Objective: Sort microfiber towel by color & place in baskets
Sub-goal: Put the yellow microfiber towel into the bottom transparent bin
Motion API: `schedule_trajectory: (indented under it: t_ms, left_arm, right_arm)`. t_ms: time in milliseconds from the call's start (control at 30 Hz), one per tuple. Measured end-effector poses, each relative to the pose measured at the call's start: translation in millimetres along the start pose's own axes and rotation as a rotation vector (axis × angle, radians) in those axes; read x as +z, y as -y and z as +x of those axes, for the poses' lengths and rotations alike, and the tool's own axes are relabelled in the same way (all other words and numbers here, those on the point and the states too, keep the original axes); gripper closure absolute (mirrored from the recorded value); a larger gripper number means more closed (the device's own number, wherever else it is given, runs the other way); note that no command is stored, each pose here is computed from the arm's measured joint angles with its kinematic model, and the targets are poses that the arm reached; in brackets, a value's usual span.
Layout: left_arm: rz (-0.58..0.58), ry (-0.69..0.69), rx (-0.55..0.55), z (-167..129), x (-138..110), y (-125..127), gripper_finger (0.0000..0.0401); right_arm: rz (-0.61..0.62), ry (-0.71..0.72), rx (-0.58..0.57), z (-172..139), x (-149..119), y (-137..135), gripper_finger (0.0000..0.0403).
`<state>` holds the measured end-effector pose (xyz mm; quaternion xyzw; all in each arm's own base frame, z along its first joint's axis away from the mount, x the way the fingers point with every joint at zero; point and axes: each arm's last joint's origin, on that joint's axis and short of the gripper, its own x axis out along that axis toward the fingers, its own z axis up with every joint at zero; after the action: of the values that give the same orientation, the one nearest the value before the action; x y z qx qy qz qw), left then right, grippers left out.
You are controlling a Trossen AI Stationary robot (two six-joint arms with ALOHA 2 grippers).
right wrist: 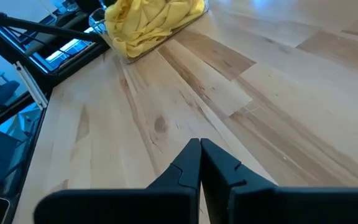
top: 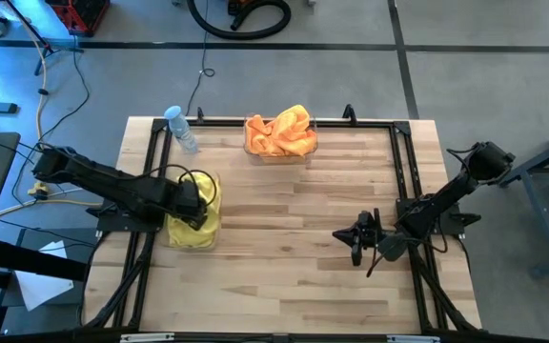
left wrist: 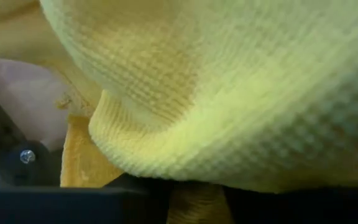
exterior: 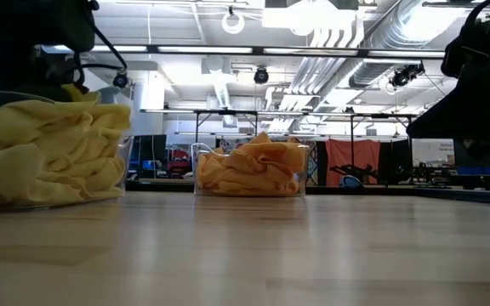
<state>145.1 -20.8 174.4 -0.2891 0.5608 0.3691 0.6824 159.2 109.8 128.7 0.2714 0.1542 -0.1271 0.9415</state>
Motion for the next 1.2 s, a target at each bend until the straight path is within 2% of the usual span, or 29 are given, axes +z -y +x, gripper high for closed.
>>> schedule_trajectory:
  t_ms: [100,233,533,700,933,1033,1200]
  left_arm:
    - [-0.005,-0.003,-0.014,-4,1,0,0.0264]
    - [-0.021,-0.058,-0.046,-14,1,2,0.0255]
    - [-0.046,-0.094,0.02,-54,9,-1,0.0254]
    - [-0.048,-0.069,0.035,-82,14,-2,0.0254]
    - [-0.053,0.064,0.02,-124,23,-4,0.0254]
    - [0.001,0.135,-0.039,-136,27,0,0.0254]
    - [0.172,0.25,-0.117,-139,35,14,0.0254]
  right_arm:
    - [-0.006,-0.007,-0.008,0,-1,1,0.04]
    - [-0.006,-0.011,-0.005,0,-1,1,0.04]
    - [-0.014,-0.028,-0.002,0,-2,1,0.04]
    - [-0.02,-0.034,-0.005,0,-2,2,0.04]
    - [-0.031,-0.04,-0.013,0,-3,3,0.04]
    - [-0.032,-0.041,-0.014,0,-3,3,0.04]
    - [-0.035,-0.042,-0.016,0,-3,3,0.04]
